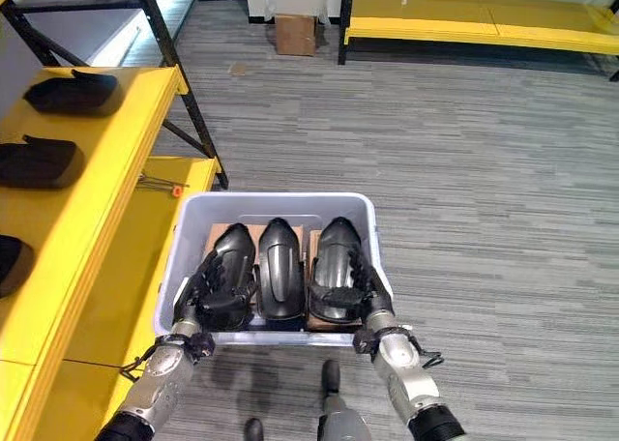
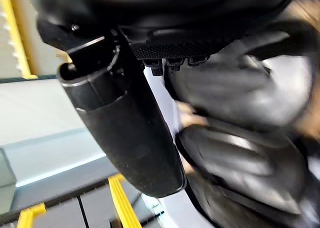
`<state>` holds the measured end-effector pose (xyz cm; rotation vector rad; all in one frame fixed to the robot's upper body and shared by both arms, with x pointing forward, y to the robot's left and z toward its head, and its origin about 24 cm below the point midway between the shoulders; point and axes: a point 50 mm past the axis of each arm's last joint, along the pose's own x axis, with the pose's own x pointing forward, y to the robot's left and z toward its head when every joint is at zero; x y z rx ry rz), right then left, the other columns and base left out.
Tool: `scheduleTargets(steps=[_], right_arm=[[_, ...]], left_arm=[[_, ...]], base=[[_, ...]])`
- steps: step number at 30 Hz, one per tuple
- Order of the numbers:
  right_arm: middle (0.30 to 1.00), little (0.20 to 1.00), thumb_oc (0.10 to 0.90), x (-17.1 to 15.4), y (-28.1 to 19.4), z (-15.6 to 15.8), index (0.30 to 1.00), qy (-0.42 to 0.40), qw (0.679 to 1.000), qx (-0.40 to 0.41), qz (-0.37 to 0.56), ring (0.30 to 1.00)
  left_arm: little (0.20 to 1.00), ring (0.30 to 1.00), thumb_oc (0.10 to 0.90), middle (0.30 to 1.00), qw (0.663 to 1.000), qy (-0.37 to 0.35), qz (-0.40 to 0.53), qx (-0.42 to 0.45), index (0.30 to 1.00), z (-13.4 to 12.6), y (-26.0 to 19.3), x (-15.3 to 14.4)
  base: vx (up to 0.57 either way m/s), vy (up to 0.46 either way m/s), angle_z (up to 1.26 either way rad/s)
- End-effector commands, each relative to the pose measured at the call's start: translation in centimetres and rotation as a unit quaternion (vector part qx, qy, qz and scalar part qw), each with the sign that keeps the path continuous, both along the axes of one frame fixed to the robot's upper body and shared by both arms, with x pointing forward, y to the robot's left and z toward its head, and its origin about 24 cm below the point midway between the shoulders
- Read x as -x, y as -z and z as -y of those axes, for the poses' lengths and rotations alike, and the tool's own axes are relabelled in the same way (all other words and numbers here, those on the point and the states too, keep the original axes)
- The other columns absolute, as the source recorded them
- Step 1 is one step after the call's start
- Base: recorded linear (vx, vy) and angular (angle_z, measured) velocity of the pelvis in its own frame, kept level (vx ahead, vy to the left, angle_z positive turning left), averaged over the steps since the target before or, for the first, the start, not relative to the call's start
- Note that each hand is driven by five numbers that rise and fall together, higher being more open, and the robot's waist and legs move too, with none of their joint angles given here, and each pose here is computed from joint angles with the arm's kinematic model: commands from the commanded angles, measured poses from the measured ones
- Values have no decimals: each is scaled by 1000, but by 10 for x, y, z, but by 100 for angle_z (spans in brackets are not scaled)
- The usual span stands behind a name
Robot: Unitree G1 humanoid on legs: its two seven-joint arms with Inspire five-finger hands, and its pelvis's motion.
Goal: Move parts from the plastic box to the shelf.
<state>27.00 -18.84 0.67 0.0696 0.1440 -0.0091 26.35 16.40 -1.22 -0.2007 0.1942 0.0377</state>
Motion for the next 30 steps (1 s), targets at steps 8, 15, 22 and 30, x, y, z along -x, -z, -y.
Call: scheduleTargets(steps=[8,15,22,30], right_arm=[[1000,1000,900,-12,-49,-16,1000,-36,990,-11,136,1000],[1000,1000,900,-9,-63,-13,1000,-35,985,-5,170,1000],[1000,1000,900,-5,-78,-8,1000,-21,978,0,208,1000],[1000,1000,900,-5,-80,-13,1000,-11,977,-16,213,1000]], left_arm=[[1000,1000,900,1000,994,7,113,-1,1000,-5,-43,-16],[1000,1000,900,1000,991,3,134,9,1000,-6,-52,-17],[1000,1000,900,1000,984,-22,175,21,1000,-14,-69,-18],[1000,1000,900,1000,980,-13,198,5,1000,-19,-80,-18]], base=[[115,-166,14],[55,-45,7],[155,235,-34],[110,285,-11]])
